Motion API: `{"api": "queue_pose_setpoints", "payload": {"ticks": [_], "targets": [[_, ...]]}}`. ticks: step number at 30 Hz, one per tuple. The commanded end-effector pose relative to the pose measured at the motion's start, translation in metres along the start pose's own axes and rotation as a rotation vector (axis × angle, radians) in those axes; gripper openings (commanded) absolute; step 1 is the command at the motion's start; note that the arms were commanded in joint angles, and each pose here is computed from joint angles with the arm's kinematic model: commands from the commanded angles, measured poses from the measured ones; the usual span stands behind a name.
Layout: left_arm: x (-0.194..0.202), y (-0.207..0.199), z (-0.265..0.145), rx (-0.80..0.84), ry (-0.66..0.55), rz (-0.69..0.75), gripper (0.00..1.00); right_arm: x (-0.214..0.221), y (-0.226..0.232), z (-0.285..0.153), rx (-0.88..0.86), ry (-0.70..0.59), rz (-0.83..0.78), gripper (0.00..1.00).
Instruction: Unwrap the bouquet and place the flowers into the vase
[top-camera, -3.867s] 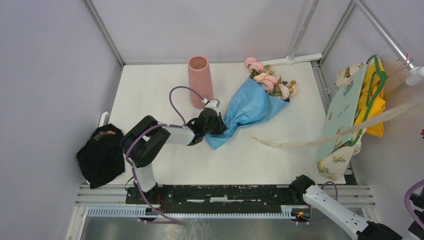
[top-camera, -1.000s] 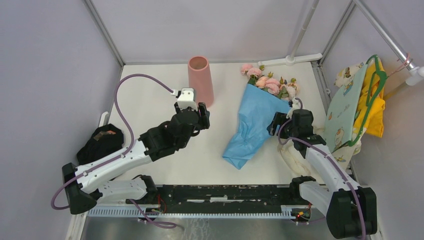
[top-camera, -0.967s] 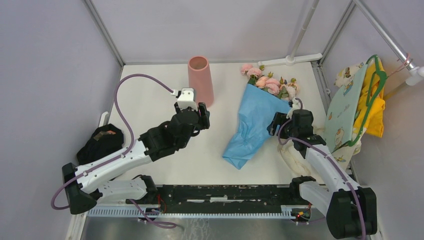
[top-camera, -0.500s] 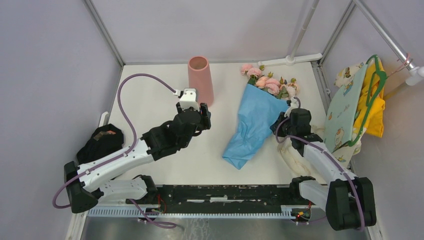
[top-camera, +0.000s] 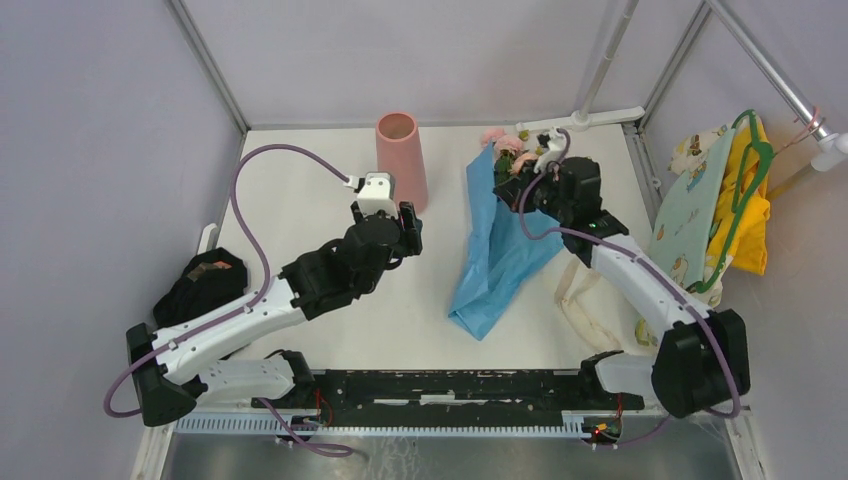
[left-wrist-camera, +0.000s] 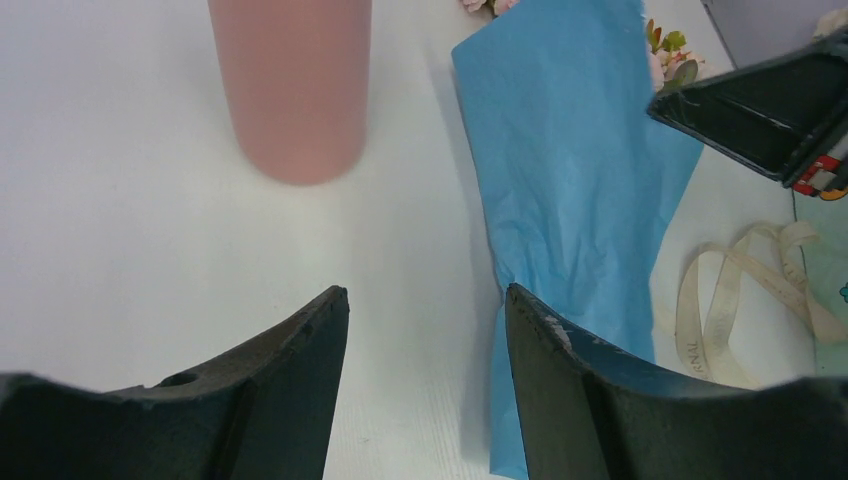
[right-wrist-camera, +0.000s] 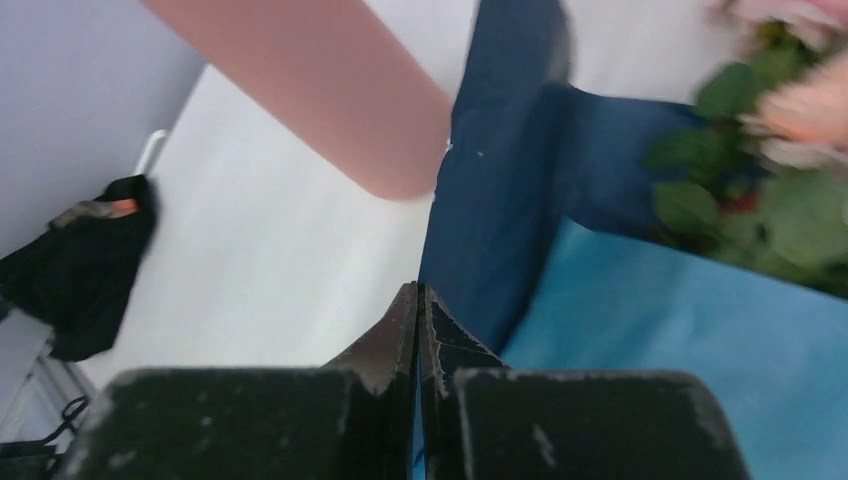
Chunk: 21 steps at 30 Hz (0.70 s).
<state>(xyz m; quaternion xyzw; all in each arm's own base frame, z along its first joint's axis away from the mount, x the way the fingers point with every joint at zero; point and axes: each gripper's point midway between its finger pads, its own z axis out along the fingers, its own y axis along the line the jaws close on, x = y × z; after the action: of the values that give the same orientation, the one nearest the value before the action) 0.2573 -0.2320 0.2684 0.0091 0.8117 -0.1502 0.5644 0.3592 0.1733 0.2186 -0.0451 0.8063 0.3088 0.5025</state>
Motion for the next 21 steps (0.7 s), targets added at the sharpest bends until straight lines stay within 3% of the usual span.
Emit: {"api": "queue_pose_setpoints", "payload": {"ticks": [1,12,17,21], "targets": [[-0.026,-0.002,-0.005,-0.003,-0.059,-0.036,0.66,-0.008,0.060,0.037,-0.200,0.014,-0.012,0.04],[-0.030,0.015,-0.013,-0.058,-0.080,-0.047,0.66,0.070,0.113,0.111,-0.407,0.208,0.019,0.11],[-0.031,0.014,-0.013,-0.057,-0.080,-0.054,0.66,0.079,0.139,0.126,-0.548,0.212,0.056,0.14],[-0.029,0.011,-0.013,-0.038,-0.071,-0.061,0.65,0.074,0.150,0.125,-0.613,0.182,0.065,0.28]]}}
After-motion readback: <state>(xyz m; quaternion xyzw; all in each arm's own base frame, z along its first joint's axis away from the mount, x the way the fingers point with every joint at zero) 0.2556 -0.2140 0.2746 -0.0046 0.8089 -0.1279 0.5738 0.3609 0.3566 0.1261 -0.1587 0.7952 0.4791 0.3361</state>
